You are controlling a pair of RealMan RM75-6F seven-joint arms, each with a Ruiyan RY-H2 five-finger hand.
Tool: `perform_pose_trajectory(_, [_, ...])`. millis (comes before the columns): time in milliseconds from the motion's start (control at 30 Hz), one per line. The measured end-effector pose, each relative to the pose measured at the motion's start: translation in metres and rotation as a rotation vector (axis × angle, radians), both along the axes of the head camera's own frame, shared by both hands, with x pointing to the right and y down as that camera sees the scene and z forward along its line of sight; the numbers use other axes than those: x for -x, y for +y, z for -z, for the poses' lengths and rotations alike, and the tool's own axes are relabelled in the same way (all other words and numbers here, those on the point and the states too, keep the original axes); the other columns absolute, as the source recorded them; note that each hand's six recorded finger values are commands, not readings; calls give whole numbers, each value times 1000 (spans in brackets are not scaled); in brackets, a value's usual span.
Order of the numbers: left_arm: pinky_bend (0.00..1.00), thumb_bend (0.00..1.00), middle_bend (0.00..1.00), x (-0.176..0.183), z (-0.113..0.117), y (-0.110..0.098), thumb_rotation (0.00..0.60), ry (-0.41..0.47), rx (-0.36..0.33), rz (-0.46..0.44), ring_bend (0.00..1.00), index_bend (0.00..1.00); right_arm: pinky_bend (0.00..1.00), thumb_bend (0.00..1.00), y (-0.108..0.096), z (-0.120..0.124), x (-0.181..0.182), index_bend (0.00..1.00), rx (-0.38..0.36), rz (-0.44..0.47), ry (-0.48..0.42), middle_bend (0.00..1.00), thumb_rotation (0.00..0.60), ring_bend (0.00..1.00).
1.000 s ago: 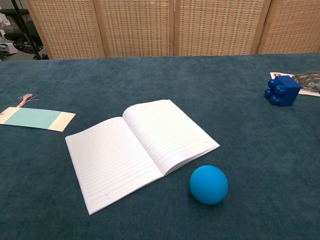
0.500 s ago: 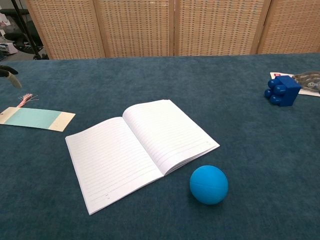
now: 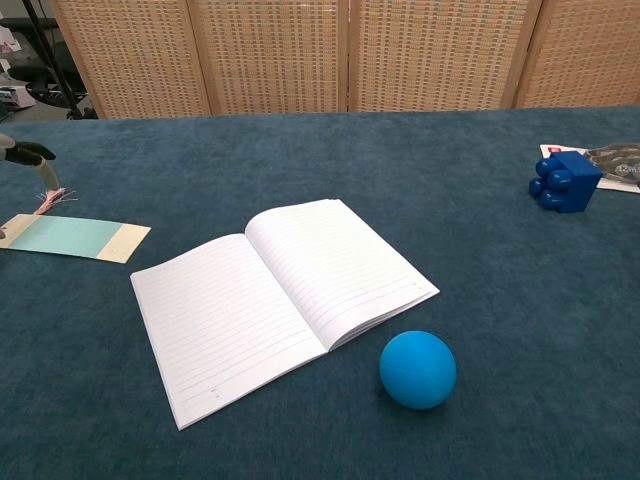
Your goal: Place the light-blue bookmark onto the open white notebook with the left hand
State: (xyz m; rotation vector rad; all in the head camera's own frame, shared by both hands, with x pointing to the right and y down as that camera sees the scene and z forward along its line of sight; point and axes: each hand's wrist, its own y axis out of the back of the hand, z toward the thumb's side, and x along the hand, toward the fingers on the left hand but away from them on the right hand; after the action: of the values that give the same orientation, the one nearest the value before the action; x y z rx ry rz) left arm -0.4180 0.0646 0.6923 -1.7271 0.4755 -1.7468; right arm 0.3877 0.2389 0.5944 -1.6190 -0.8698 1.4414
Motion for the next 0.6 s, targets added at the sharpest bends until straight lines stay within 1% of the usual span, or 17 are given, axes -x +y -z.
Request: perform_pose_trajectory(600, [0,203,0,-11,-14,1,600,-42,12,-35,0,266,0,91,0,-1,-1,0,4,-2,1,0,600,0])
